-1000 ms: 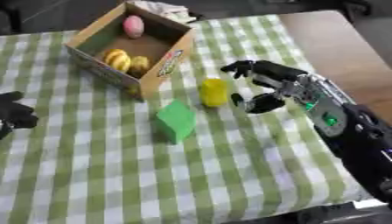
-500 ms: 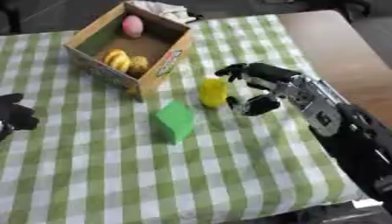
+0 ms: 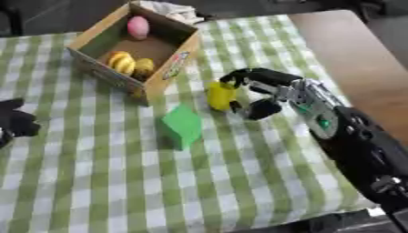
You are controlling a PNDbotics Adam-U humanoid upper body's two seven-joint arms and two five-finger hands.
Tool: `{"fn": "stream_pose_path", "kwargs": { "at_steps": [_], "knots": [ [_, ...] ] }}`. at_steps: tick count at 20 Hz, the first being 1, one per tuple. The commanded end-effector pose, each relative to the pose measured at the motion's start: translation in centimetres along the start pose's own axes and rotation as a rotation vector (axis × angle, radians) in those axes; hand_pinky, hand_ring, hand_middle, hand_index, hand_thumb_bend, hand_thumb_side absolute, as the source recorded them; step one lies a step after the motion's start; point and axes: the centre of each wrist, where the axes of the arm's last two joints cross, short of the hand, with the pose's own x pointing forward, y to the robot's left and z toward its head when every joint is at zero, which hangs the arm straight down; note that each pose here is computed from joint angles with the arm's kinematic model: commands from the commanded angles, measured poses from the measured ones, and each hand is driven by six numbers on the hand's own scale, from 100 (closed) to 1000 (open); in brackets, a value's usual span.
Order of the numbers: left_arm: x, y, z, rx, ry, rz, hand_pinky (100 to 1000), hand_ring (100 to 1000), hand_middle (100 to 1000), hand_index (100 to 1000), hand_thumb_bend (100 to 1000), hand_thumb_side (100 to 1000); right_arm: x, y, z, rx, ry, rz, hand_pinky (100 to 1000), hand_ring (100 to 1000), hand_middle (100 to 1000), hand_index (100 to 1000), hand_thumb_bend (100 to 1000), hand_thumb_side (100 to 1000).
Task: Pick up objects on the table and place them in the box.
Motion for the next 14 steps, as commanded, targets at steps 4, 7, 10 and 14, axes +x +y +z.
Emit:
{"fn": "stream_pose_path", "kwargs": {
  "at_steps": [4,7,10,14],
  "knots": [
    [0.65,0.04,-0.05,-0.005,-0.025,-0.014,705,644,608,831,100,723,-0.53,-0.56,-0.13,-0.015,0.029,0.043,823,798,862,904,100,201],
    [0.65,0.00,-0.05,-0.006,-0.024,-0.013,706,644,608,829,100,724,-0.49,-0.56,-0.18,-0.055,0.036,0.056,799,747,795,731,100,166],
    [0.64,-0.03,-0.05,-0.004,-0.022,-0.011,705,643,607,826,100,728,-0.33,-0.89,-0.23,-0.191,0.047,0.066,769,672,721,532,100,135],
    [0.67,-0.08,-0.09,-0.002,-0.019,-0.008,705,642,606,826,100,728,0.03,-1.25,-0.34,-0.412,0.045,0.053,739,598,656,364,100,103]
  ]
}}
